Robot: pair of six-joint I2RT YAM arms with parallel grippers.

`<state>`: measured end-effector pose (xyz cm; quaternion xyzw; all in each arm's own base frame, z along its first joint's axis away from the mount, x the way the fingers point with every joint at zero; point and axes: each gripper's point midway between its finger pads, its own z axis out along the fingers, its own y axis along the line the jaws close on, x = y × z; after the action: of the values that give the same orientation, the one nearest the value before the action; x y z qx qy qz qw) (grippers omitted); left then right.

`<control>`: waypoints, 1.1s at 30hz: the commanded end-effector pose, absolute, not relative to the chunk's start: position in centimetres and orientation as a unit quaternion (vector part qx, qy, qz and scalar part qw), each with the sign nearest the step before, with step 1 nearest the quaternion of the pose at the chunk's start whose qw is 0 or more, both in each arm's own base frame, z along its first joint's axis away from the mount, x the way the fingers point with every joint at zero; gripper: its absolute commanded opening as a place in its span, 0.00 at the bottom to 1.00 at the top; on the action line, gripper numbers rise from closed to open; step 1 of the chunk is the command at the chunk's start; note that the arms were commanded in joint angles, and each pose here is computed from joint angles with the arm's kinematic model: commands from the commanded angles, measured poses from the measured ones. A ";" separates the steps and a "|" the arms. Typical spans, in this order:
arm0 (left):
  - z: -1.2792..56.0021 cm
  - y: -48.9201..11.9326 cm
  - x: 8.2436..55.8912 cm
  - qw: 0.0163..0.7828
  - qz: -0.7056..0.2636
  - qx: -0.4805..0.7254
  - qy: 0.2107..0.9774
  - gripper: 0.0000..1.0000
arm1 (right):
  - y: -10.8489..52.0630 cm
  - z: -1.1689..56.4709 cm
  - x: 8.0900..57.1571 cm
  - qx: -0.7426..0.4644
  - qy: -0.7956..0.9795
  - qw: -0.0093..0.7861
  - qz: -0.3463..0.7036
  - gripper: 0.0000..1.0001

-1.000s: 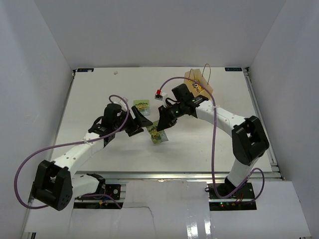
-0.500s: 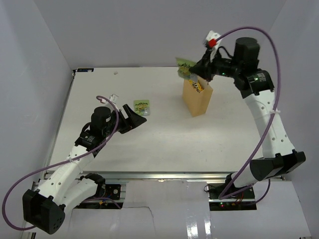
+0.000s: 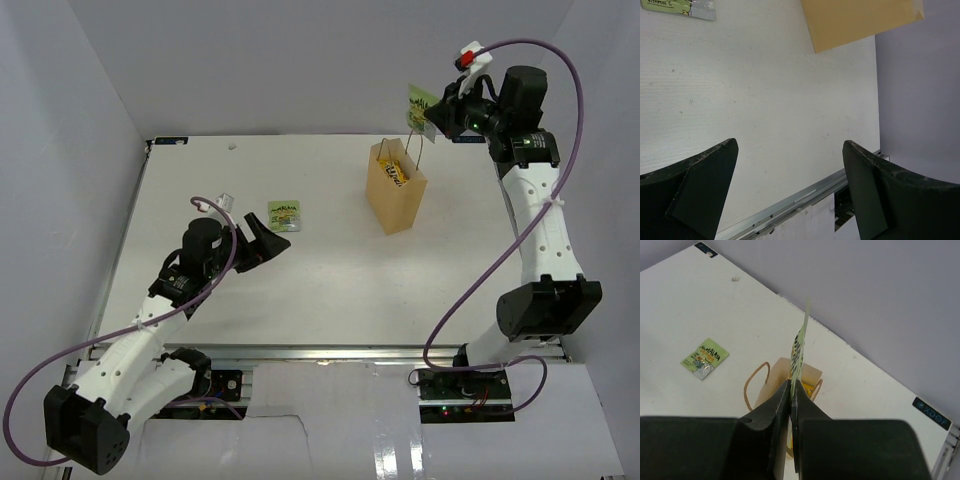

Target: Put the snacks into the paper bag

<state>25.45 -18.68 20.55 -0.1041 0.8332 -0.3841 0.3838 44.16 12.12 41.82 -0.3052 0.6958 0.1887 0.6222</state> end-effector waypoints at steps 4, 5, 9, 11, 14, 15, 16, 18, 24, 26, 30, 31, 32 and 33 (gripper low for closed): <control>21.4 -18.1 25.2 0.403 -0.379 -0.103 0.827 0.97 | 12.2 37.7 46.2 -0.283 0.723 0.596 0.205 0.08; 21.4 -18.1 25.2 0.402 -0.379 -0.103 0.827 0.97 | 12.3 37.3 46.2 -0.282 0.726 0.591 0.210 0.08; 20.9 -18.4 25.5 0.395 -0.379 -0.102 0.830 0.97 | 13.0 35.4 45.9 -0.285 0.734 0.572 0.230 0.08; 20.9 -18.5 25.7 0.396 -0.379 -0.100 0.831 0.97 | 13.5 34.2 45.5 -0.288 0.739 0.561 0.236 0.08; 20.7 -18.8 26.2 0.393 -0.379 -0.098 0.832 0.97 | 13.8 32.9 45.1 -0.289 0.745 0.552 0.239 0.09; 20.7 -18.9 26.4 0.394 -0.378 -0.098 0.832 0.97 | 13.9 32.4 45.0 -0.289 0.748 0.548 0.239 0.10; 20.5 -18.9 26.6 0.393 -0.376 -0.097 0.833 0.97 | 14.0 31.7 44.9 -0.289 0.752 0.542 0.239 0.12; 20.2 -19.1 27.3 0.389 -0.370 -0.098 0.838 0.97 | 14.1 31.2 44.8 -0.289 0.753 0.541 0.237 0.15; 18.9 -19.5 29.4 0.380 -0.345 -0.101 0.852 0.97 | 14.2 30.7 45.1 -0.288 0.756 0.540 0.232 0.41; 19.0 -19.5 30.1 0.383 -0.338 -0.101 0.854 0.97 | 14.2 31.5 45.1 -0.291 0.751 0.546 0.231 0.45; 16.9 -19.1 32.0 0.374 -0.293 -0.104 0.874 0.97 | 14.7 35.2 43.4 -0.326 0.715 0.572 0.234 0.51; 16.5 -18.7 32.6 0.379 -0.276 -0.103 0.877 0.97 | 15.1 36.7 42.1 -0.342 0.698 0.581 0.240 0.53; 16.8 -18.8 33.4 0.384 -0.270 -0.101 0.877 0.97 | 15.1 37.7 41.5 -0.359 0.684 0.591 0.235 0.55; 16.3 -18.5 33.8 0.378 -0.257 -0.102 0.883 0.97 | 15.2 38.4 40.9 -0.366 0.675 0.597 0.233 0.59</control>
<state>31.78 -19.40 15.45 -0.1089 0.8836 -0.2916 0.3498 43.87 14.53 30.12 -0.3065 0.7574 0.2468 0.5211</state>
